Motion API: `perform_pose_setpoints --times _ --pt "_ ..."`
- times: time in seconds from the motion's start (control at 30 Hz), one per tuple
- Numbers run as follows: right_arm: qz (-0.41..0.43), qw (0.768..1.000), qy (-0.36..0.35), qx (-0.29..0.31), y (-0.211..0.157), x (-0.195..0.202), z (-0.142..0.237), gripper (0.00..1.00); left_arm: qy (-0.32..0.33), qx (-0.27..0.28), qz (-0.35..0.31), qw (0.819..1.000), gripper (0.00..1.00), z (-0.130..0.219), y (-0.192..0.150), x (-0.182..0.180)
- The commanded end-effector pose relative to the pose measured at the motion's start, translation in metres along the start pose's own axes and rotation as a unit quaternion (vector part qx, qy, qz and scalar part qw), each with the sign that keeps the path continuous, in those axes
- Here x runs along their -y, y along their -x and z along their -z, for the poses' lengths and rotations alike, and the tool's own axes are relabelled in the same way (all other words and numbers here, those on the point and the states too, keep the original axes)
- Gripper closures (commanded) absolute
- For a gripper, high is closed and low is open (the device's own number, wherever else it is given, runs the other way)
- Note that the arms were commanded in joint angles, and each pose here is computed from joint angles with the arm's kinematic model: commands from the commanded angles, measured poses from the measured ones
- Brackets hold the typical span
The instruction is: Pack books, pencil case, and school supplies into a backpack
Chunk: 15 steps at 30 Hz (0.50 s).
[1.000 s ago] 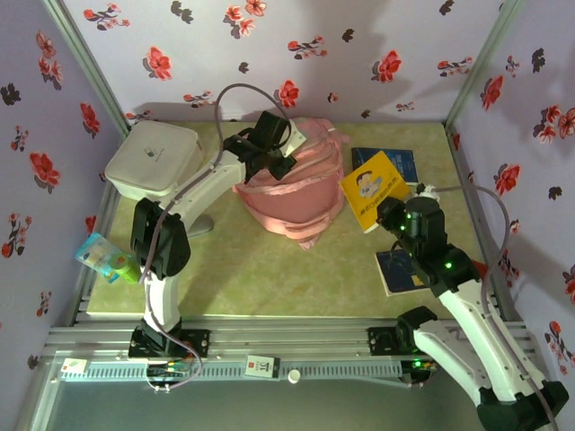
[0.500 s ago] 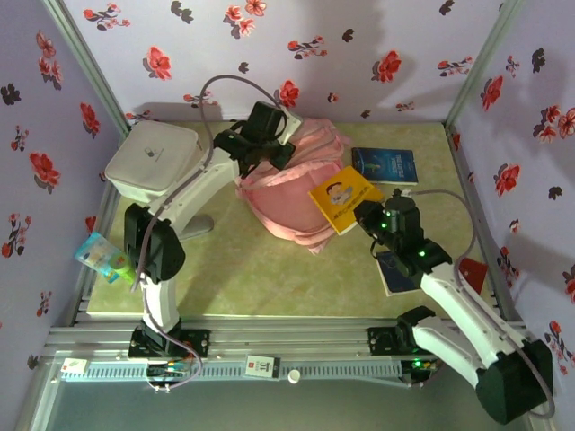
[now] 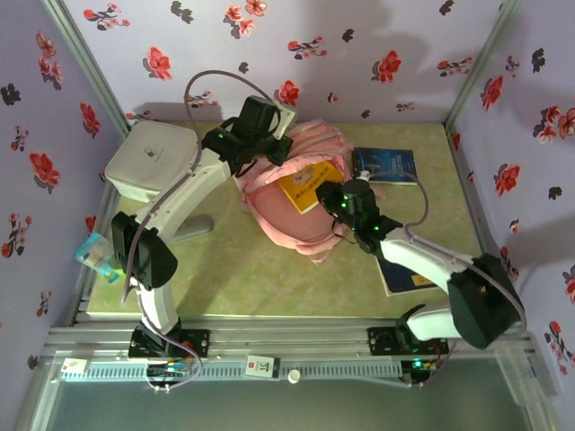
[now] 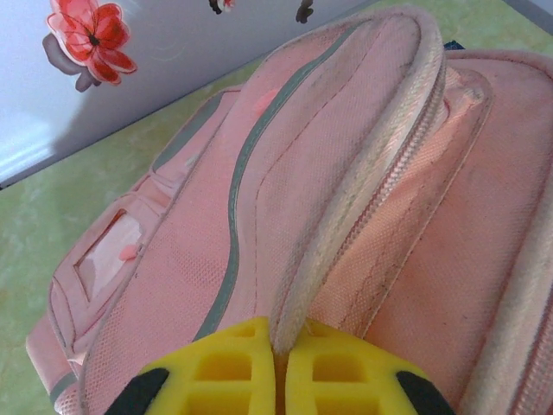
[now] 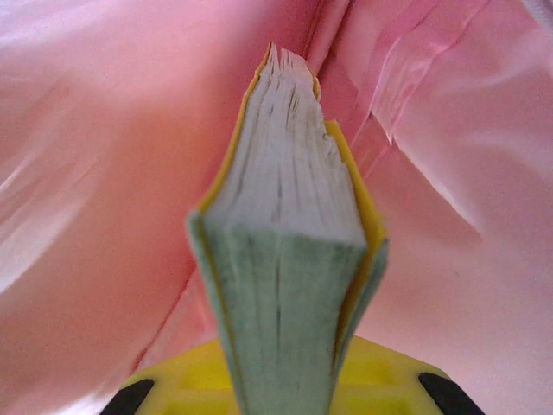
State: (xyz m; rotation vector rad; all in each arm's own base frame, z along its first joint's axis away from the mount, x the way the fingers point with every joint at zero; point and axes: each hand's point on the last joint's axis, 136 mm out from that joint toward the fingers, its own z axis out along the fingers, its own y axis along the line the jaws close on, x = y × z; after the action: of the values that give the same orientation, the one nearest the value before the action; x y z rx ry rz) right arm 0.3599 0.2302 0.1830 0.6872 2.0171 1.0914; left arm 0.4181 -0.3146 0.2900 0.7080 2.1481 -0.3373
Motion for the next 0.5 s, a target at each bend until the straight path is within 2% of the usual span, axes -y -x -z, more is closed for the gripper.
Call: perform_pose_setpoints --times 0.0,0.2,0.47 --pt "-0.032 0.993 0.072 0.091 0.034 -0.05 -0.008 0.86 -0.01 0.112 0.033 0.993 1.0 0.046 0.065 0.0" --pt "-0.069 0.99 0.02 0.122 0.029 -0.023 -0.042 0.85 -0.007 0.108 0.057 0.993 1.0 0.044 0.064 -0.006" --pt "-0.09 0.994 0.011 0.06 -0.004 -0.012 -0.097 0.77 0.0 0.097 0.082 0.992 1.0 0.039 0.058 -0.018"
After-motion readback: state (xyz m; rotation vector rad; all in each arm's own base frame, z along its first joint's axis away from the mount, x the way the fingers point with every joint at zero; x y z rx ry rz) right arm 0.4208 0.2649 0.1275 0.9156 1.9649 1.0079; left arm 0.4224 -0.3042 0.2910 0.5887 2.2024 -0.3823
